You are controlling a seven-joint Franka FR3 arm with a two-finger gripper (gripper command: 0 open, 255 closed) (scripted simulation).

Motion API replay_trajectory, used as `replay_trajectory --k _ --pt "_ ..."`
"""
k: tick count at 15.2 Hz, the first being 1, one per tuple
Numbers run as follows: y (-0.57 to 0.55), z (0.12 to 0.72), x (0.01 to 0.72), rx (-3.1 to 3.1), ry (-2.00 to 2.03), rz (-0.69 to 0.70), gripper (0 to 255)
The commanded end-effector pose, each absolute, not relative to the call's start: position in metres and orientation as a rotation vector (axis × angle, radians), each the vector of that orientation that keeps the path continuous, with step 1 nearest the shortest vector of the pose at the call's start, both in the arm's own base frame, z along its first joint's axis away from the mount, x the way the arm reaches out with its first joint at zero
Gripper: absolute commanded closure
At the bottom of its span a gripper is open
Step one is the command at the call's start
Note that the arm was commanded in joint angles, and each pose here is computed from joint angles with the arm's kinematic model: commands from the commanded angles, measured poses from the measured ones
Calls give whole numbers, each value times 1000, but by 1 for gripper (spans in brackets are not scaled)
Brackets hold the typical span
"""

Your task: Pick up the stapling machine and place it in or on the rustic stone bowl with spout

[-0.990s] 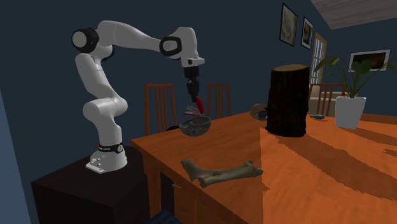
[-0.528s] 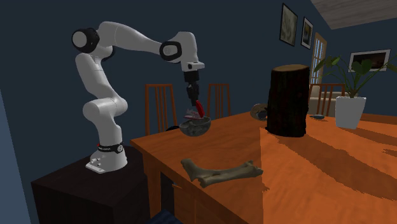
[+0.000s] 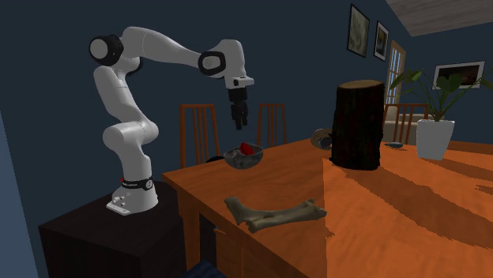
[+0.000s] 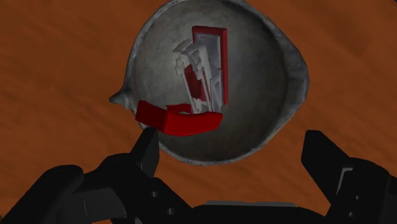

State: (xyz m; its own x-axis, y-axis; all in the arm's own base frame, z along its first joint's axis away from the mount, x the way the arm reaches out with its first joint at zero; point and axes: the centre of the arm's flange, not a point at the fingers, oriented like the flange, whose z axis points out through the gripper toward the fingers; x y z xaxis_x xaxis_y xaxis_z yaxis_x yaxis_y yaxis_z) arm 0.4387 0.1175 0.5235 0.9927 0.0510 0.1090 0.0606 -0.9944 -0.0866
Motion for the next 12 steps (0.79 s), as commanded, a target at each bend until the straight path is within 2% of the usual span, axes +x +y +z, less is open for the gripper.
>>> replay_trajectory --k 1,5,12 --pt "118 523 439 -3046 -85 -163 0" --pt "113 573 434 -3046 -85 -163 0" --pt "113 573 434 -3046 -85 -163 0"
